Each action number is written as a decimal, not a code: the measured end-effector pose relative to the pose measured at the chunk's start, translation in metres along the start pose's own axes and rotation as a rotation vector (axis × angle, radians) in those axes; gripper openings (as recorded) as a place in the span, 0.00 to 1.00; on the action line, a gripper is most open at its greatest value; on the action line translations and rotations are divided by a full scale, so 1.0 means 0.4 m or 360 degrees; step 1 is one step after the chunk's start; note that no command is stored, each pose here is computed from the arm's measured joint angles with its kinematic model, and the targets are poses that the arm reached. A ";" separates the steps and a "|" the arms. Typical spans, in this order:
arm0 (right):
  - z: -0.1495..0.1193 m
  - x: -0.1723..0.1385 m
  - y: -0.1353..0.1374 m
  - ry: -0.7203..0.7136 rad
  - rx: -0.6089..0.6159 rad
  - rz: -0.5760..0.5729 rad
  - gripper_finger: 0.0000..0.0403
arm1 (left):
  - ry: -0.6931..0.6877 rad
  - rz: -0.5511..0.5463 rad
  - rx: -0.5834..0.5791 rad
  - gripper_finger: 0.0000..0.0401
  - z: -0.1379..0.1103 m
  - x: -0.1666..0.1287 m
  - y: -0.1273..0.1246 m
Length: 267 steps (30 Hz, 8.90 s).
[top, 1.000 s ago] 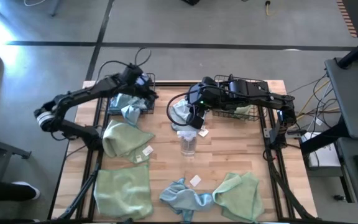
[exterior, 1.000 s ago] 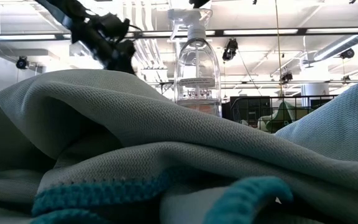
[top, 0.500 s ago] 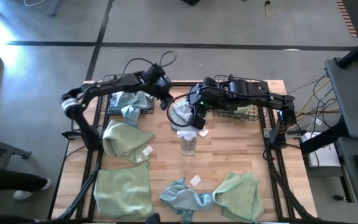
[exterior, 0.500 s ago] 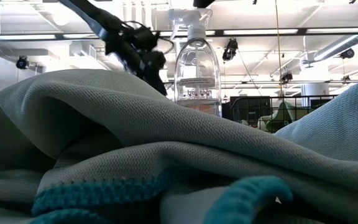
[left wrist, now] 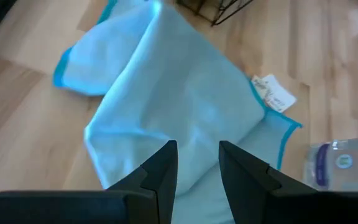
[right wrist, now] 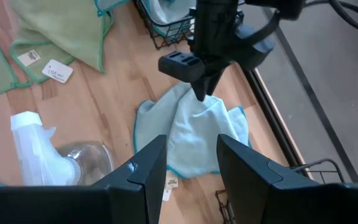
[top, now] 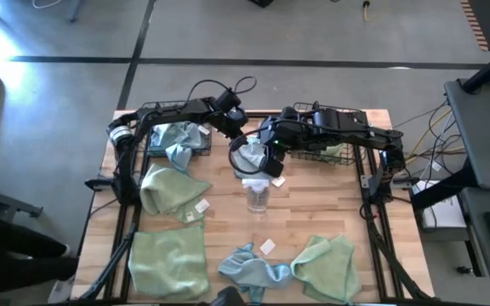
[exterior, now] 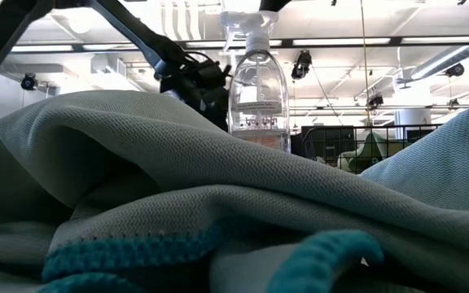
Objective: Sort microfiber towel by color & place in baskets
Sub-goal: Put the blue towel into the left wire basket, then put the green towel into the right wire basket
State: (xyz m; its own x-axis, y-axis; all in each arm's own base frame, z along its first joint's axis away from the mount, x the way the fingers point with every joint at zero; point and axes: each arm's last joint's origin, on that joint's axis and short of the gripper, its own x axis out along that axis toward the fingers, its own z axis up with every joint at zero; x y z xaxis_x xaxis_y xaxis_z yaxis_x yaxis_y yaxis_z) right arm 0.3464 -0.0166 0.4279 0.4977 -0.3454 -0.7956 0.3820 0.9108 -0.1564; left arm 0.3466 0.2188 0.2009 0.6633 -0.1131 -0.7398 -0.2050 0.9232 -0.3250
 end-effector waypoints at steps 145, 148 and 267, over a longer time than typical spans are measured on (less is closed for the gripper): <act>-0.021 0.049 0.013 0.0121 -0.0027 -0.0028 0.34 | 0.0153 0.1360 -0.0009 0.00 0.138 -0.692 -0.257; -0.020 0.049 0.014 0.0114 -0.0025 -0.0026 0.34 | 0.0134 0.1372 -0.0036 0.00 0.111 -0.720 -0.269; -0.021 0.050 0.014 0.0123 0.0006 -0.0028 0.34 | 0.0748 0.0520 -0.0827 0.32 -0.527 -0.306 -0.217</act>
State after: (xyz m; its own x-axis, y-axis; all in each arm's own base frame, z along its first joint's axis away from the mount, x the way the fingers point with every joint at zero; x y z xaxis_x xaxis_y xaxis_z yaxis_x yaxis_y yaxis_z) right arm 0.3518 -0.0167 0.4060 0.4295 -0.3430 -0.8354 0.3935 0.9037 -0.1687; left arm 0.1313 0.0750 0.1956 0.1596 -0.1155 -0.9804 -0.7265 0.6587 -0.1959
